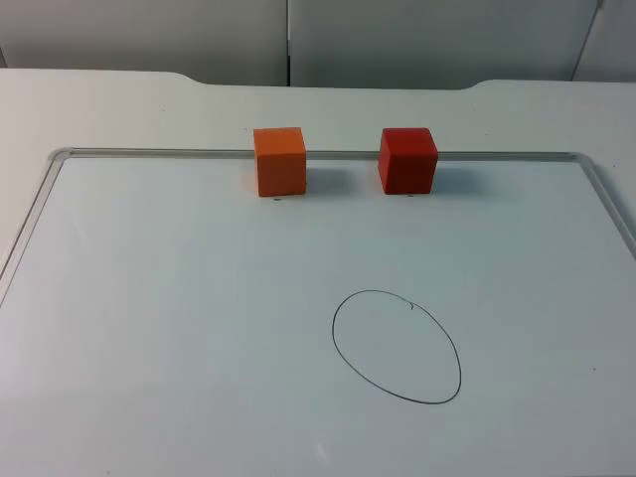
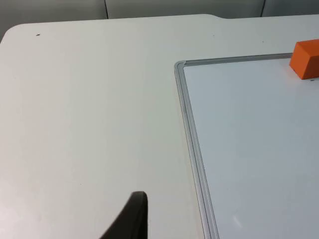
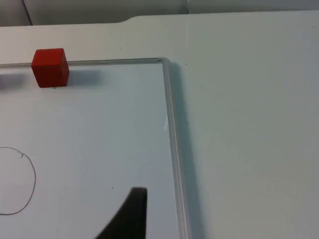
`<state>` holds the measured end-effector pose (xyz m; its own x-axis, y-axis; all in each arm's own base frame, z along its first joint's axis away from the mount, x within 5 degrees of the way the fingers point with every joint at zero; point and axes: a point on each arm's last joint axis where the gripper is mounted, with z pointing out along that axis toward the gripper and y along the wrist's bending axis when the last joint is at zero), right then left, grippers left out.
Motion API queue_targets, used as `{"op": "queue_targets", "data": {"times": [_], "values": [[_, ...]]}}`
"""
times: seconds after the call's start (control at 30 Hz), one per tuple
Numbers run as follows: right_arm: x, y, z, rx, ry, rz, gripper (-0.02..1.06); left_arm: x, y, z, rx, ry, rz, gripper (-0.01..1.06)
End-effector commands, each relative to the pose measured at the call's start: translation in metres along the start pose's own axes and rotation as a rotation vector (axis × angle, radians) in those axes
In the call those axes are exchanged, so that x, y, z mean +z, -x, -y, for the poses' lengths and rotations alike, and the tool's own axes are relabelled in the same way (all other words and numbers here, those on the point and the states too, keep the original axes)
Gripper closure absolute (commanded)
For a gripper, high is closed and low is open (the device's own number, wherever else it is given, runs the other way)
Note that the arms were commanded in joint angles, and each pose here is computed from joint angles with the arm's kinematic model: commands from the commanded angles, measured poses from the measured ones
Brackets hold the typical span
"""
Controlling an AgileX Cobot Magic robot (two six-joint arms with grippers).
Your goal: Pick up one cube with the left hand and another cube with the right hand. First place the cube in the right hand at the target position, then stack the cube in the left hand on top.
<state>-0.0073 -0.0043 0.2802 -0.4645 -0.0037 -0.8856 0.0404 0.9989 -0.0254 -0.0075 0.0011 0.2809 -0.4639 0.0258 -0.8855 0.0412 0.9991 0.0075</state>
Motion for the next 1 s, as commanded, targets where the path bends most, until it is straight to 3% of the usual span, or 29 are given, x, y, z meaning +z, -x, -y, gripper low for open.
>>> {"op": "queue_targets", "data": {"times": [0.0,0.33,0.7,0.87,0.97], "values": [[0.0,0.0,-0.001,0.005,0.013,0.006,0.0,0.001,-0.001,0.0,-0.001,0.004,0.005,0.06],[-0.004,0.036,-0.006,-0.043,0.07,0.022,0.0,0.001,-0.001,0.0,-0.001,0.004,0.005,0.06],[0.024,0.11,-0.008,-0.088,0.08,-0.022,0.0,0.001,-0.001,0.0,-0.001,0.004,0.005,0.06],[0.057,0.158,-0.02,-0.13,0.198,-0.086,0.0,0.001,-0.001,0.0,-0.001,0.004,0.005,0.06],[0.075,0.18,-0.025,-0.115,0.246,-0.108,0.0,0.001,-0.001,0.0,-0.001,0.004,0.005,0.06]]}}
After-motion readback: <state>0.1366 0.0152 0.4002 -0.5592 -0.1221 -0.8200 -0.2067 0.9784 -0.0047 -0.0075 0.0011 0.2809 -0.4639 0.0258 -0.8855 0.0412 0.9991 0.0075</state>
